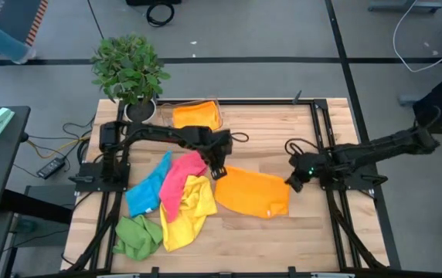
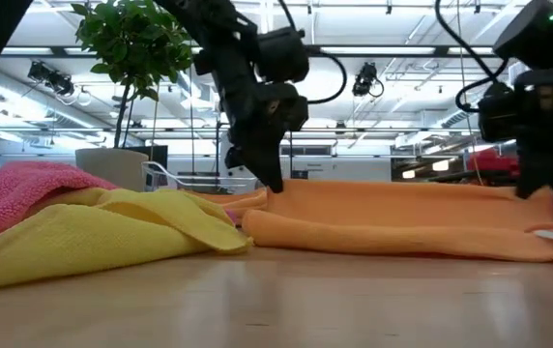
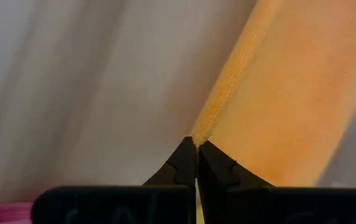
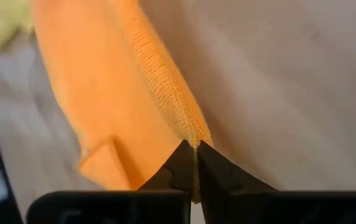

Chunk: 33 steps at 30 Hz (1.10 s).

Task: Fold microfiber towels
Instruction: Fold the orange microfiber cloth

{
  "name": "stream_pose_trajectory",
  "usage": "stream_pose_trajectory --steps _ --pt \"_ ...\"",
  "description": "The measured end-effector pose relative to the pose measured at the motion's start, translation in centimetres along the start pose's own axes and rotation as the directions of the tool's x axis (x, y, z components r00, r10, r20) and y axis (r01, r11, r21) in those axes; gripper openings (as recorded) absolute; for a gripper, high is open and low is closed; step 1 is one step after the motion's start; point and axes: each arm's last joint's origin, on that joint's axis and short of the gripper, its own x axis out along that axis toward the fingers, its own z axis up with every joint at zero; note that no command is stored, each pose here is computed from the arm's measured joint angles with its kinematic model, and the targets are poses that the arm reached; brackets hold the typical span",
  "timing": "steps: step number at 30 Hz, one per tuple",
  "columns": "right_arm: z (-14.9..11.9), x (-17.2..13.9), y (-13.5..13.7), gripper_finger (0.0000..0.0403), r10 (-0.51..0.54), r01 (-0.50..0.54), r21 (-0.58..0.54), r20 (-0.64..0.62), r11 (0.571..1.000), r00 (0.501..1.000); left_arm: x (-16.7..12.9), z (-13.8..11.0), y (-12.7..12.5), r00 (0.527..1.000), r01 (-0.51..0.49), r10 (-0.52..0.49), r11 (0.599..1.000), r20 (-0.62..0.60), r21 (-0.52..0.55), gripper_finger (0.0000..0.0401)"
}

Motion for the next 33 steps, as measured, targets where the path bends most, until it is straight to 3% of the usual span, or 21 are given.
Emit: stream_pose_trajectory --steps 5,9,12,14,16,18,25,28,33 --pt "1.6 -0.9 -0.1 0.0063 -0.049 0.044 0.055 0.087 0.997 0.995 -0.3 0.4 1.6 1.0 -0.016 0.017 0.999 0.011 -0.037 0.0009" --pt "3.4 -2.4 0.3 0.0115 -0.149 0.139 0.056 0.226 0.989 0.963 -0.4 0.5 2.1 1.0 -0.02 0.02 0.999 0.014 -0.038 0.0007" --pt "4.2 -3.4 0.4 0.0153 -0.19 0.175 0.081 0.254 0.981 0.948 0.0 0.6 2.3 1.0 -0.02 0.021 0.999 0.019 -0.032 0.0007" --pt "4.3 -3.6 0.9 0.0175 -0.116 0.103 0.074 0.206 0.992 0.972 0.4 0.3 2.6 1.0 -0.029 0.029 0.999 -0.012 -0.044 0.0009" --pt "3.9 -3.4 2.1 0.0189 0.046 -0.048 0.008 0.126 0.999 0.991 1.0 0.4 2.8 0.999 -0.033 0.032 0.998 -0.017 -0.053 0.0012" --pt "3.4 -2.7 3.1 0.0189 0.097 -0.099 0.009 0.106 0.995 0.99 1.6 0.1 2.9 0.998 -0.04 0.037 0.997 -0.045 -0.061 0.0011" --pt "1.1 1.1 4.4 0.0154 -0.021 0.022 0.009 -0.093 1.0 0.995 2.8 -0.2 2.6 0.997 -0.036 0.033 0.998 -0.063 -0.045 0.0014" --pt "0.6 2.9 4.6 0.0158 -0.05 0.045 -0.031 -0.169 0.998 0.984 2.8 -0.1 2.5 0.998 -0.031 0.029 0.999 -0.057 -0.033 0.0016" --pt "0.7 4.8 4.8 0.0173 -0.09 0.075 -0.087 -0.182 0.993 0.979 2.8 0.0 2.5 0.998 -0.032 0.029 0.998 -0.051 -0.054 0.0008"
